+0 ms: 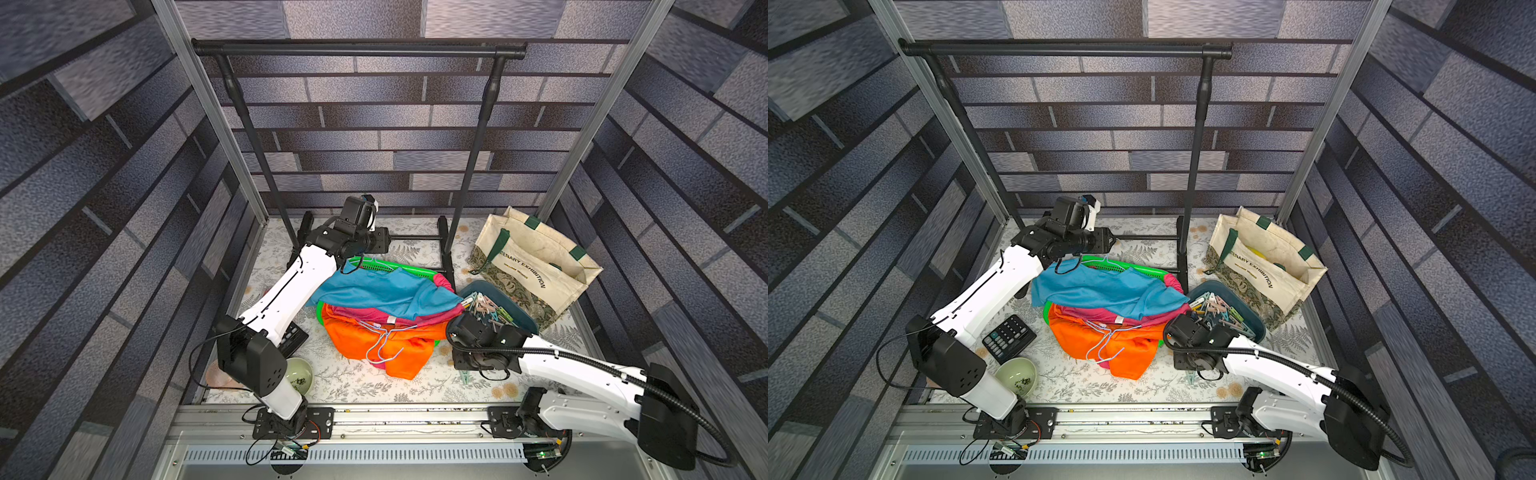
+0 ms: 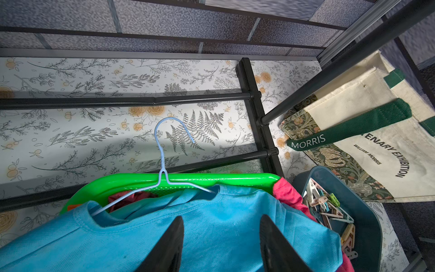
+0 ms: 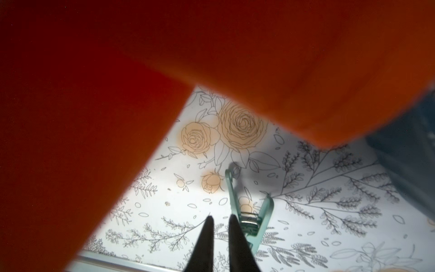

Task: Use clothespins to secure the t-shirt on both sides of the hanger
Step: Adjust the clothespin at the center of the board, then pick up the clothespin from the center of the board.

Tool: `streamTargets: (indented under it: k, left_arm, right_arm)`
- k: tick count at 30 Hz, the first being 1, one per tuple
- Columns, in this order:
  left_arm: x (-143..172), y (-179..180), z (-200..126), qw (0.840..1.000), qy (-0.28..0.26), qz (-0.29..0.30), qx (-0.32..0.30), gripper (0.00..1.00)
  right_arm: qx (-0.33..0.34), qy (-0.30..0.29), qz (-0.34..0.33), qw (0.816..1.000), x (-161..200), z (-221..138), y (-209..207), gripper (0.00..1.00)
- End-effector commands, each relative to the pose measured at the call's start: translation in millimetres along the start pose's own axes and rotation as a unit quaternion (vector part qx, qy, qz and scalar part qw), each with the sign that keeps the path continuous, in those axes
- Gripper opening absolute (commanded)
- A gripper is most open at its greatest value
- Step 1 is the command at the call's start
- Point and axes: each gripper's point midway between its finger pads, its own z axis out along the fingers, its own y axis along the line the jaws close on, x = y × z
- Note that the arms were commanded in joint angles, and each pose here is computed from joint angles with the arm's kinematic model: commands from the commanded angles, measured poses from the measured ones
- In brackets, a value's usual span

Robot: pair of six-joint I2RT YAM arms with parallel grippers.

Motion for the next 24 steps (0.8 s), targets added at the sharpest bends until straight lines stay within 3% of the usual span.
streamTargets:
  k: [1,4,7,11,19,24]
  left_arm:
    - [-5,2,-13,1.0,-0.015,-0.009,-0.002,0.54]
    - [-4,3,-10,1.0,-0.014,-0.01,-0.002,0.55]
    - [-1,2,-9,1.0,-0.01,-0.011,-0.001,0.58]
    - [-1,3,-11,1.0,-0.009,-0.009,-0.004,0.59]
    - [-1,5,-10,1.0,-0.009,-0.008,-0.007,0.59]
    - [0,5,-6,1.0,-0.004,-0.006,-0.006,0.63]
  right_arm:
    - [0.031,0.062,0.035,0.997,32,5,-23,0.35]
    - [0.038,0.071,0.038,0.996,36,12,-26,0.51]
    - [0.039,0.074,0.034,0.996,33,19,-20,0.62]
    - [0.048,0.066,0.029,0.996,23,29,-15,0.64]
    - [0.066,0.029,0.062,0.996,11,39,-28,0.37]
    - [0.071,0.01,0.08,0.994,11,28,-40,0.17]
